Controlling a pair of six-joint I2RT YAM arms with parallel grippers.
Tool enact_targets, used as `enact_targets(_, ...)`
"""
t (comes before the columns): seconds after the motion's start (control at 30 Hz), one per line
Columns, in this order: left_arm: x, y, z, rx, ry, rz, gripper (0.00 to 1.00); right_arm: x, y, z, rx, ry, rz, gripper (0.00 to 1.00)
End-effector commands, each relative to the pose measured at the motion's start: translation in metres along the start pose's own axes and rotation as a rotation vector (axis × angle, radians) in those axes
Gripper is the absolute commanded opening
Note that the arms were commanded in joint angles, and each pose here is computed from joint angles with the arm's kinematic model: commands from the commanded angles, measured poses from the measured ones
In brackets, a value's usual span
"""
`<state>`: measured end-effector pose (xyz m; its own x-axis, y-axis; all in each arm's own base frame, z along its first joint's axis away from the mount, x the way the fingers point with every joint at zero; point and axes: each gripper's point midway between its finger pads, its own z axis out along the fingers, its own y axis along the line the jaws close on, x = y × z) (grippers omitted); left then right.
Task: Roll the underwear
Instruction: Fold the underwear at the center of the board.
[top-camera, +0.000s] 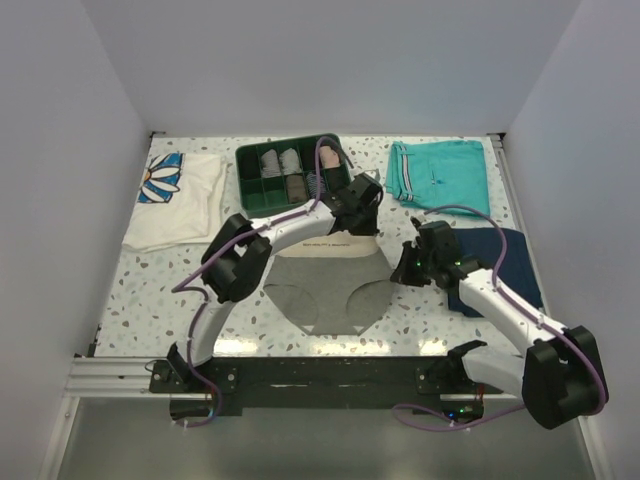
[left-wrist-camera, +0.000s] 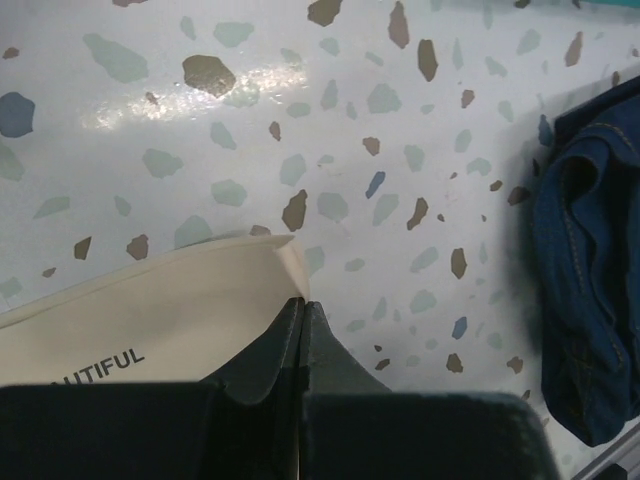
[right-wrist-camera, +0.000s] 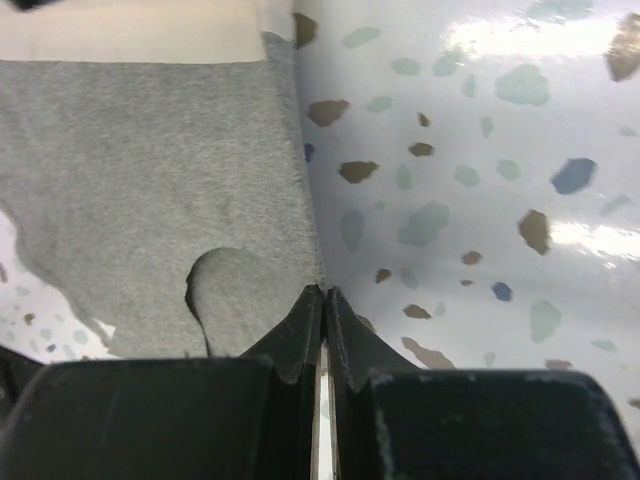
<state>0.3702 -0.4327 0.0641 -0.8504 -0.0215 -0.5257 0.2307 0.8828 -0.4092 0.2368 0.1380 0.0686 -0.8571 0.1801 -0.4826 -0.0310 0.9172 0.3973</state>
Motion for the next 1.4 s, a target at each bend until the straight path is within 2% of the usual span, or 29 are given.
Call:
enact_targets(0.0, -0.028, -0.039, -0.023, 0.113, -0.084, 0.016, 0.0, -0.002, -0.013, -0.011, 0.085, 0.018, -0.023, 0.0)
enact_targets(0.33, -0.037, -0.041, -0.04, 0.12, -0.122, 0.047, 0.0, -0.023, 0.034, -0.027, -0.101, 0.008, -0.015, 0.05)
enact_targets(0.53, -0.048, -0.032, -0.054, 0.128, -0.159, 0.039, 0.0, -0.02, 0.038, -0.025, -0.105, 0.035, 0.003, 0.06)
enact_targets(0.67, -0.049, -0.02, -0.06, 0.123, -0.17, 0.028, 0.0, -0.016, 0.045, -0.023, -0.104, 0.04, 0.004, 0.06)
enact_targets(1.1, -0.06, 0.027, -0.092, 0.098, -0.225, 0.027, 0.0, -0.012, 0.105, -0.02, -0.168, 0.039, -0.052, 0.06)
enact_targets(1.37, -0.058, 0.057, -0.104, 0.104, -0.219, 0.022, 0.0, -0.002, 0.141, -0.016, -0.211, 0.067, -0.078, 0.06)
